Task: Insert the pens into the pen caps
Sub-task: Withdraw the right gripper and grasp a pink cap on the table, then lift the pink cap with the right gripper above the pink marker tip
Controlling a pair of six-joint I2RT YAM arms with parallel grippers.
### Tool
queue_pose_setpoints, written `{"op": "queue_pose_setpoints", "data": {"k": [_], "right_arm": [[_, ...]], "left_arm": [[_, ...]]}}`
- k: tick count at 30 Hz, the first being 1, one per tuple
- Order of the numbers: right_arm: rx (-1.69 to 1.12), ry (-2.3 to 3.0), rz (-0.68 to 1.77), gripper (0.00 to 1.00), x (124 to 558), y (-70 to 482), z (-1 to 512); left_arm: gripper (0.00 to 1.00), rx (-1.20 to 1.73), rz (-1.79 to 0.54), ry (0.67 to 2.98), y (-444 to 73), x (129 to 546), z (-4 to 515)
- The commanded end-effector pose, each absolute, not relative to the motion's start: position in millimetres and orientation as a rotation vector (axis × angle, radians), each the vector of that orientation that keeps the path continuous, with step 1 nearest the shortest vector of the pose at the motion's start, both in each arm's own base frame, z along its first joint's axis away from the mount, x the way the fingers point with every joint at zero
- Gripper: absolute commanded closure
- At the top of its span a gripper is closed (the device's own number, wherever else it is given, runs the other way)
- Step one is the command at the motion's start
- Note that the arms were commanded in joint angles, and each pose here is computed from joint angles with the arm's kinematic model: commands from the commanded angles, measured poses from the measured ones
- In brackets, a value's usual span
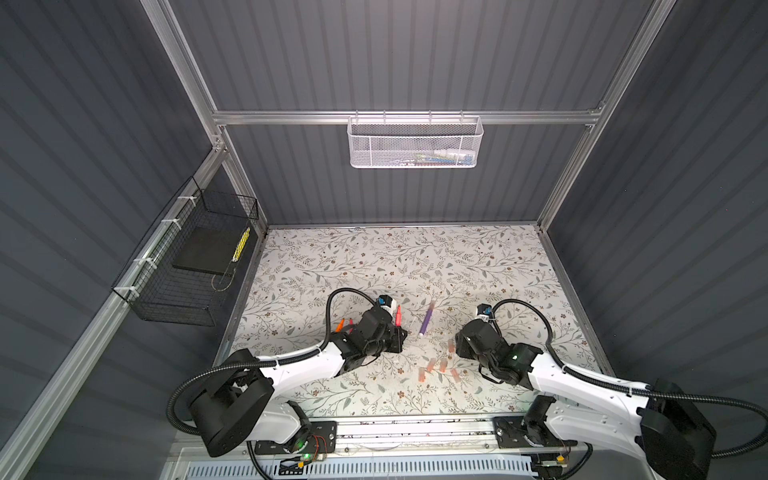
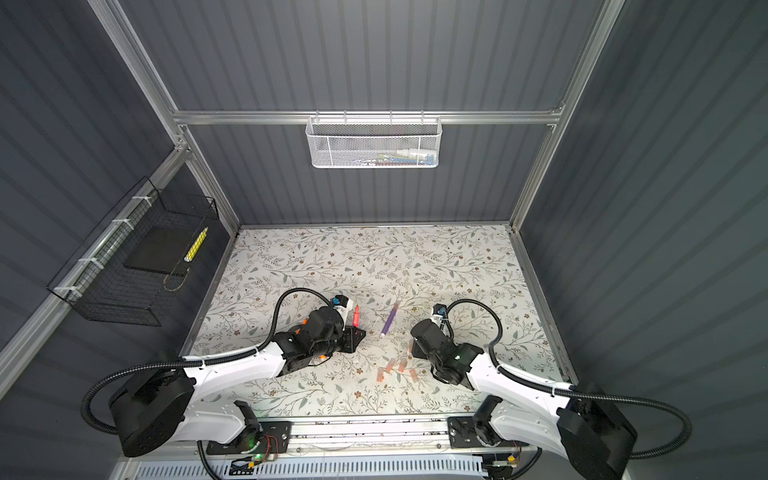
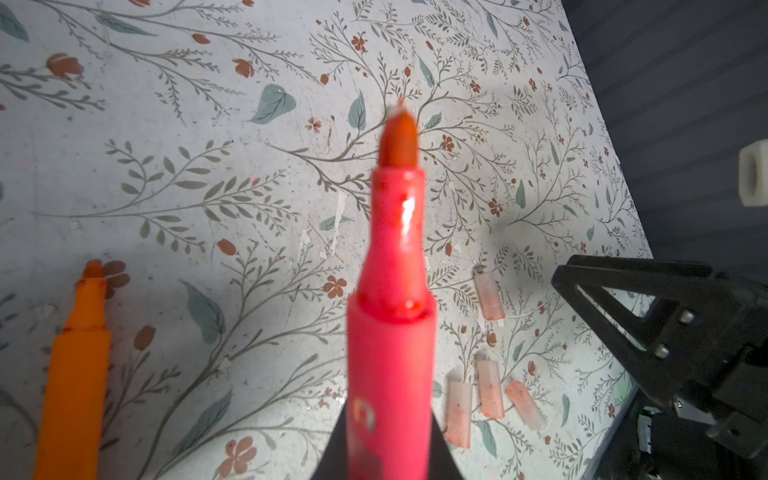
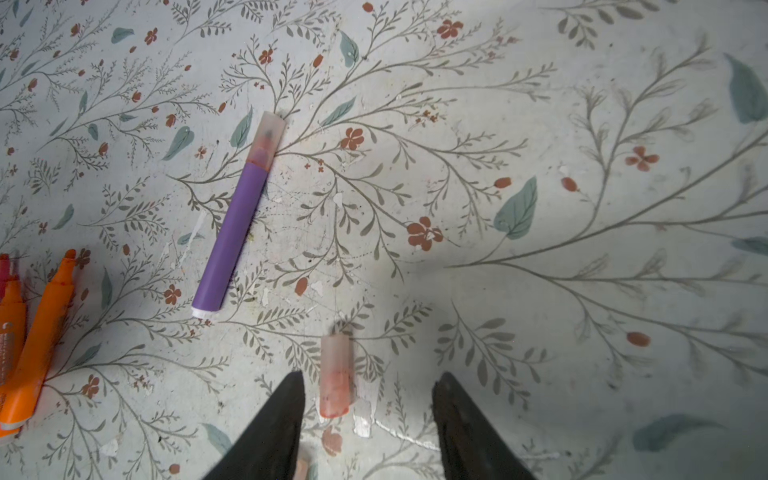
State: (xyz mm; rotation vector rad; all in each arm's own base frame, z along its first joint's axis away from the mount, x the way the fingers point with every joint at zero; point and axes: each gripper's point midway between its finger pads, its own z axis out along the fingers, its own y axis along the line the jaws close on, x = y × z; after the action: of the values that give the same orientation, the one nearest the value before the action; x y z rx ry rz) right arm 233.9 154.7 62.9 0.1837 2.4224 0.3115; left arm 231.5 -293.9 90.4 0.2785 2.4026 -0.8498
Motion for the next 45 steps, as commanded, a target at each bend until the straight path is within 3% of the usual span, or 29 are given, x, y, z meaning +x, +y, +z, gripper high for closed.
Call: {"op": "queue_pose_setpoints", "data": {"k": [1, 7, 17, 27, 33, 45], "right_arm": [[0.136, 2.471, 0.302, 0.49, 233, 161, 52], [0.073, 2.525, 0.279, 0.53, 240, 176, 42], [0.042, 2.606, 0.245, 0.69, 242, 187, 20], [0.013, 2.661, 0.174, 0.71, 233, 182, 8], [0.019, 2.678, 0.166, 0.89, 233, 185, 1], [0.095, 2.512, 0.325, 0.98, 244, 188, 45]], "left_arm": [[1.00, 0.291, -0.824, 2.392, -289, 232, 93], [1.00, 0.287, -0.825, 2.386, -287, 232, 95], [1.00, 0.295, -0.823, 2.383, -286, 231, 97], [1.00, 0.303, -0.815, 2.385, -287, 232, 96], [1.00, 0.303, -0.822, 2.390, -289, 232, 96], [1.00, 0.371, -0.909, 2.366, -303, 227, 101]]}}
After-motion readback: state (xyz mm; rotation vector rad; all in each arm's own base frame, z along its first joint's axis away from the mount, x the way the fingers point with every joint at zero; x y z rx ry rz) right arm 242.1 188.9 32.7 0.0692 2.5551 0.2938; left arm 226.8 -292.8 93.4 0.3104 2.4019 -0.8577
